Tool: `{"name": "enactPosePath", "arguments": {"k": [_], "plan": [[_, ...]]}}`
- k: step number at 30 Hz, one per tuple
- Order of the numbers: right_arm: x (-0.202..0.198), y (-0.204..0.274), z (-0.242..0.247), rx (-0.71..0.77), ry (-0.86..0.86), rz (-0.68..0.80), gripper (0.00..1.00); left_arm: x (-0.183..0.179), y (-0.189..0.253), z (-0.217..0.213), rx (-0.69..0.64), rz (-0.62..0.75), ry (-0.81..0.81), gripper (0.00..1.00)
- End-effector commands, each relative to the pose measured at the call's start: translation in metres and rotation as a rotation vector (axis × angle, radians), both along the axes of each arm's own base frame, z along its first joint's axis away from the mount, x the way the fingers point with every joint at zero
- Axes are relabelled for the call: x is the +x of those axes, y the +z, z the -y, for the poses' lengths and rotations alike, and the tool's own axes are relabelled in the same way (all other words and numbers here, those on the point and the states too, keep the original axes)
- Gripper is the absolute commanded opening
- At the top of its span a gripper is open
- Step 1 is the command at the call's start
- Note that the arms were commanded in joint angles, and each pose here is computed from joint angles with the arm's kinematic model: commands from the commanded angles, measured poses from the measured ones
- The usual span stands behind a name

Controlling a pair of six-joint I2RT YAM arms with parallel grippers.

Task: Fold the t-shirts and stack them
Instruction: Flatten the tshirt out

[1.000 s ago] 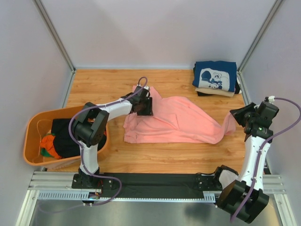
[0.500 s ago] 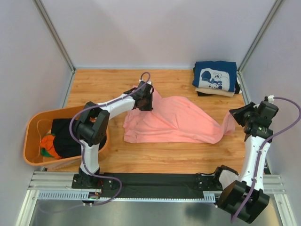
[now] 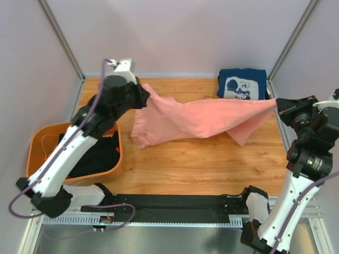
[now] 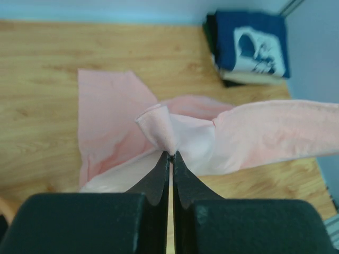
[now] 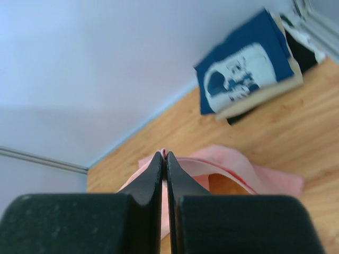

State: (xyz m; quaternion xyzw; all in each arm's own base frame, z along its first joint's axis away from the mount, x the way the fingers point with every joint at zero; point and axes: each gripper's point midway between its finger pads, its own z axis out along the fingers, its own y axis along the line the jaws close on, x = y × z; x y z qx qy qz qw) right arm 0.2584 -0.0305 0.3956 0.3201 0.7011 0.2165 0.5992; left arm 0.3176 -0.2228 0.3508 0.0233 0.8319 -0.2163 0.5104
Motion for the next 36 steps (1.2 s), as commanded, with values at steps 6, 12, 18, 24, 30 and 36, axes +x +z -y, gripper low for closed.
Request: {"name": "enactPosePath", "arguments": {"k": [6, 12, 18, 24, 30, 36], "plan": [[-0.097, 0.134, -0.019, -0.166, -0.162, 0.246, 0.00, -0.105, 0.160, -0.073, -0.108, 0.401, -0.081, 0.00], [-0.162, 0.205, -0.022, -0.337, -0.286, 0.414, 0.00, -0.174, 0.235, -0.109, -0.182, 0.692, -0.200, 0.00], [-0.154, 0.228, 0.006, -0.431, -0.350, 0.445, 0.00, -0.187, 0.287, -0.134, -0.151, 0.925, -0.137, 0.00], [-0.057, 0.214, 0.032, -0.464, -0.315, 0.304, 0.00, -0.103, 0.298, -0.121, 0.054, 0.884, 0.080, 0.00], [0.050, 0.143, 0.056, -0.423, -0.262, 0.130, 0.00, -0.009, 0.255, -0.082, 0.084, 0.737, 0.069, 0.00], [0.142, -0.016, 0.066, -0.312, -0.161, -0.117, 0.00, 0.135, 0.088, -0.065, 0.142, 0.390, 0.079, 0.00]]}}
